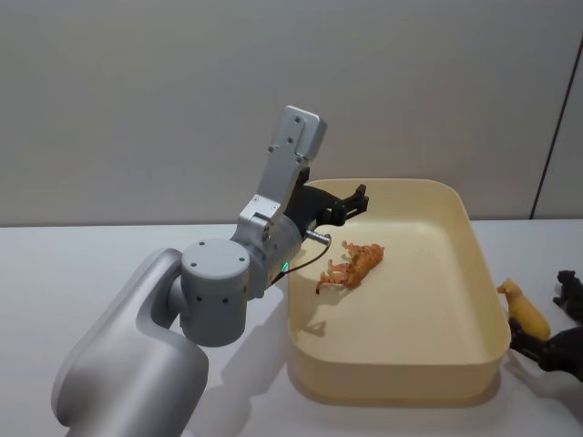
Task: Pick up the toy alternately with two hands and place it into the central storage box.
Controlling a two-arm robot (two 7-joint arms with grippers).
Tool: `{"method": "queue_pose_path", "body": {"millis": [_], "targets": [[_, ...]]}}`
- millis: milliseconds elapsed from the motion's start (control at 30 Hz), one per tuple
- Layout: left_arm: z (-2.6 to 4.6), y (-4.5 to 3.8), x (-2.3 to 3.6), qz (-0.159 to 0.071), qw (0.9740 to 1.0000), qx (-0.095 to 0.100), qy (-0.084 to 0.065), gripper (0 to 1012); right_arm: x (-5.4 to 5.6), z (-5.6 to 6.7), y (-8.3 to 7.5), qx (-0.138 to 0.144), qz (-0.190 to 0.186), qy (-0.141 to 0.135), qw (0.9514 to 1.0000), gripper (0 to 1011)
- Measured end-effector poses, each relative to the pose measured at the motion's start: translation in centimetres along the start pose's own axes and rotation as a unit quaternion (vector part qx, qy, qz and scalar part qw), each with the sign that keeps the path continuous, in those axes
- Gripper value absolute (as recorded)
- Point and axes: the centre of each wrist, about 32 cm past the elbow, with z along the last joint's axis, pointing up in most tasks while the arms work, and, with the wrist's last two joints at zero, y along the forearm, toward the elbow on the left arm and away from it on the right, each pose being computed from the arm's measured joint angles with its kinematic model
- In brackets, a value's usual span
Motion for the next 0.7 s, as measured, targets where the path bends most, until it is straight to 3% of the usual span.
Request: {"method": "queue_pose_path", "body": {"millis": [67, 333, 700], "targets": [[0.00, 0.00, 0.00, 0.000, 1.0000, 0.000, 0.000, 1001, -0.1, -0.1, 0.3, -0.004, 0.003, 0.000, 1.0000, 998], [0.00, 0.00, 0.00, 0.000, 1.0000, 0.000, 0.000, 1001, -0.4, -0.3, 1.1, -0.013, 0.009, 0.000, 0.9999, 832], [0.00, 0.00, 0.00, 0.000, 1.0000, 0.000, 0.000, 1001, -0.5, -0.5, 1.6, -0.018, 0.014, -0.001, 0.9997, 485]]}}
